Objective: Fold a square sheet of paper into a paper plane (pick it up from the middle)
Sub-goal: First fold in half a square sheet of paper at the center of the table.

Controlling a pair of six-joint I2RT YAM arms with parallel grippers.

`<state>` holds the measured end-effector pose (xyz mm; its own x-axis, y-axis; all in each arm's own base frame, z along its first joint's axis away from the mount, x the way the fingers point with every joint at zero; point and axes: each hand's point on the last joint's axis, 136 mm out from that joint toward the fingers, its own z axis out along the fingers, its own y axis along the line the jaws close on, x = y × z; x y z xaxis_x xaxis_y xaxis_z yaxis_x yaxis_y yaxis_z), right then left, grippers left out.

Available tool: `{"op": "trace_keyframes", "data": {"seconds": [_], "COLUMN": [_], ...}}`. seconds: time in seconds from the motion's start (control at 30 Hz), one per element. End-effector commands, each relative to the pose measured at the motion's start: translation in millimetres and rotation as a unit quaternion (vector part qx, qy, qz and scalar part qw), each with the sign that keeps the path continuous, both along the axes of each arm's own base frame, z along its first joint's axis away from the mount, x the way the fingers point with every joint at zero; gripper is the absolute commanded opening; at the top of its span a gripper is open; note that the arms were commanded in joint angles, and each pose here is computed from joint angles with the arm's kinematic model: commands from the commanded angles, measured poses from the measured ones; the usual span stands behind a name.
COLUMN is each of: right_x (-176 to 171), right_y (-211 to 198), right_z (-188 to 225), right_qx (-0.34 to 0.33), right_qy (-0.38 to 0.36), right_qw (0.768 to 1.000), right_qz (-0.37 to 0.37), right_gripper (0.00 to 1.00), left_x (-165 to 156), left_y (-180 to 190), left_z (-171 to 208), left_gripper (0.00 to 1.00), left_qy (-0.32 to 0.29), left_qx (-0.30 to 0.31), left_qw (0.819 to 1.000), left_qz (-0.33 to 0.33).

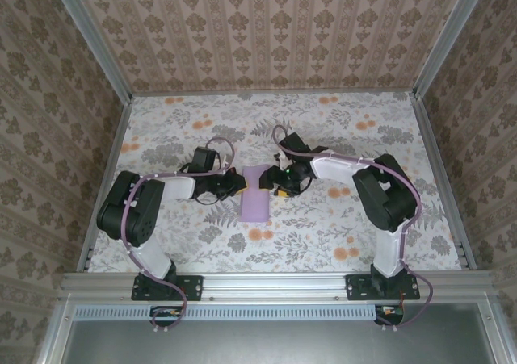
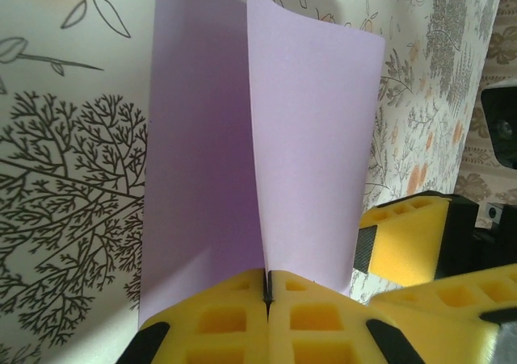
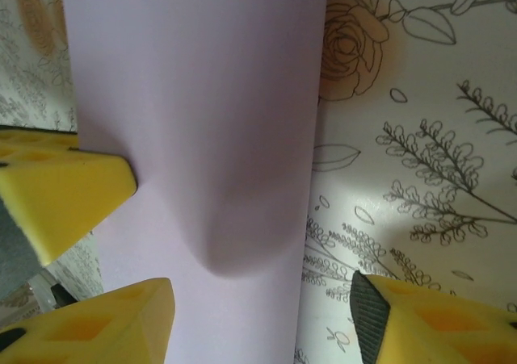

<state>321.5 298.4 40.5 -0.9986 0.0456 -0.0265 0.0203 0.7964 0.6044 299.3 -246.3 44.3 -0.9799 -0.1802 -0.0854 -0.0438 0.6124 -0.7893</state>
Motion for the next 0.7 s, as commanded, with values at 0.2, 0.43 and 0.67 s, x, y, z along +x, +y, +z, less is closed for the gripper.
{"op": "trace_keyframes", "data": {"seconds": [0.2, 0.43, 0.67], "right_x": [-7, -13, -18], "right_y": [-11, -27, -30], "right_z": [-28, -54, -69], "right_qx": [-0.071, -0.125, -0.145], "right_qy": [0.028, 0.043, 0.064], "right_qw": [0.997, 0.991, 0.987], "right_qz": [-0.001, -0.024, -0.041], "right_gripper": [0.5, 0.46, 0.48], "left_x": [0, 7, 13], "left_y": [7, 29, 61], "left_z": [6, 23, 34], "left_gripper": [0.16, 0.37, 0.51], "left_qy": [0.001, -0.013, -0.03], "left_qx": [0.015, 0.045, 0.074], "left_qw": [1.0, 0.998, 0.995], "left_qz": [0.001, 0.028, 0.065]}}
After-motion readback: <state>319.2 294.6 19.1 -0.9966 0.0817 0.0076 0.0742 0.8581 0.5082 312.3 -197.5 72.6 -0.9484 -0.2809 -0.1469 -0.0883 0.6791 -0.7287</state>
